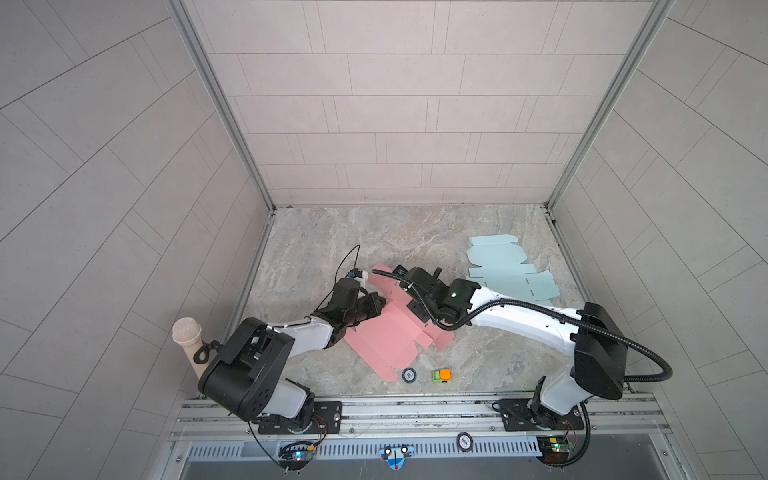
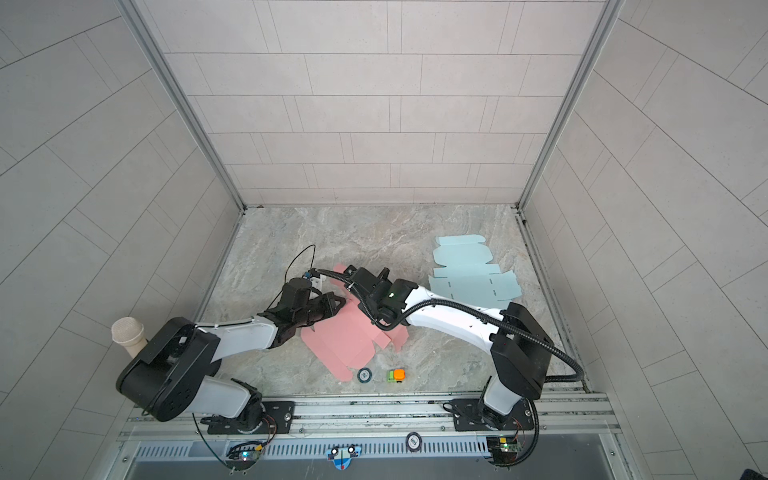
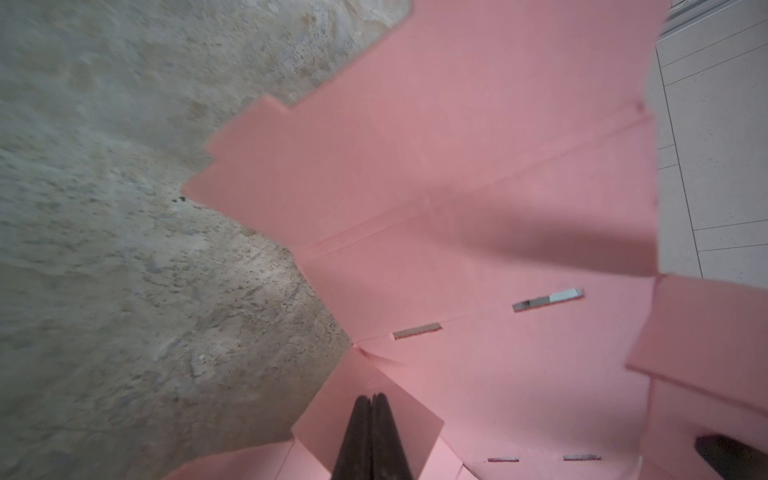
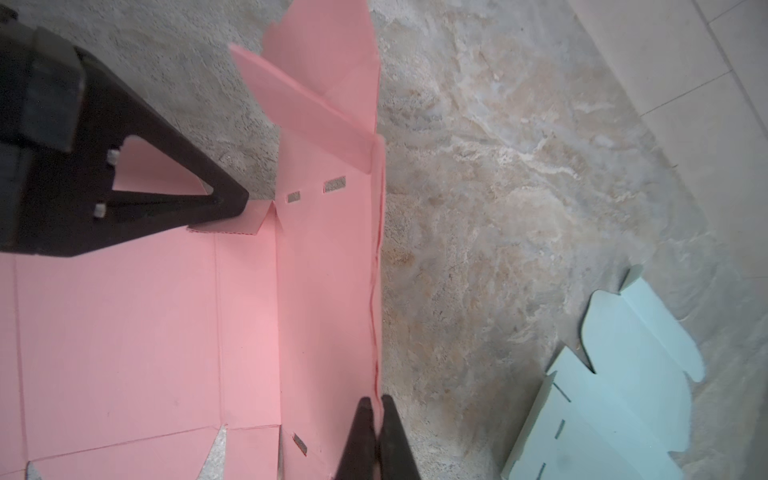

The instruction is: Fold the paper box

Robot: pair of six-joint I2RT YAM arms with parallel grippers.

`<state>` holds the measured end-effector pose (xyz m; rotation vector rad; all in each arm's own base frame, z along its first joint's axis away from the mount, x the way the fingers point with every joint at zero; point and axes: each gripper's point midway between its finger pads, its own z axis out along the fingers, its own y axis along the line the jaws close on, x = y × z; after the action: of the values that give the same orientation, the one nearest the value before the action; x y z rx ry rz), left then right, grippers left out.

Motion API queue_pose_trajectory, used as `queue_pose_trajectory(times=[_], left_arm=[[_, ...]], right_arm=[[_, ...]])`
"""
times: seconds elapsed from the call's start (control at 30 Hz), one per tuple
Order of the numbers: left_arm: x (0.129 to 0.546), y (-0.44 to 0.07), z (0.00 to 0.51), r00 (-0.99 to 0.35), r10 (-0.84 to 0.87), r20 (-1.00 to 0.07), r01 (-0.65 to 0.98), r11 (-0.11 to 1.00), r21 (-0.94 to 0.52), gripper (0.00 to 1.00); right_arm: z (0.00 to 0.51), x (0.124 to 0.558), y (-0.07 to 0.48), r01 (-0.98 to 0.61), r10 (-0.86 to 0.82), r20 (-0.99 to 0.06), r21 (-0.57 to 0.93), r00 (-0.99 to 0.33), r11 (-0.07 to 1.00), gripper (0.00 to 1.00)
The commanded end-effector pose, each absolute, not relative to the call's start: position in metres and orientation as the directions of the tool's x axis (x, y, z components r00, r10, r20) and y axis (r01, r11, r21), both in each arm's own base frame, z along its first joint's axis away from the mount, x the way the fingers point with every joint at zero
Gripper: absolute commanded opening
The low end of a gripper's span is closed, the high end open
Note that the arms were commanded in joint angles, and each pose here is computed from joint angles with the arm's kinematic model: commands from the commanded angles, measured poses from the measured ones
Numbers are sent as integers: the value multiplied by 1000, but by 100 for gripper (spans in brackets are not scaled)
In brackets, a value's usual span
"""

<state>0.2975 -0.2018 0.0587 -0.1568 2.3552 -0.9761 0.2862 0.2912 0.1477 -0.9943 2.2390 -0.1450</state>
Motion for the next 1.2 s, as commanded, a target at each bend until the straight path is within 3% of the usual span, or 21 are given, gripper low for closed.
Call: queue_pose_trajectory(times=[0.0, 0.2, 0.6, 1.17], left_arm=[[301, -192, 68, -802, -347, -486, 113, 711, -694, 0], [313, -160, 83, -749, -449, -487, 79, 669, -739, 0], [361, -118, 110, -642, -559, -524, 30, 665, -746, 3], [412, -115, 73, -704, -493, -511, 14, 710, -704, 5]], right_arm=[[167, 292, 291, -573, -758, -528, -508, -383, 643, 0], [172, 285, 292, -583, -804, -511, -568, -304, 581, 0], [158, 290, 295, -581, -894, -375, -681, -246, 446, 0], [138, 290, 314, -547, -968, -219, -799, -121, 249, 0]])
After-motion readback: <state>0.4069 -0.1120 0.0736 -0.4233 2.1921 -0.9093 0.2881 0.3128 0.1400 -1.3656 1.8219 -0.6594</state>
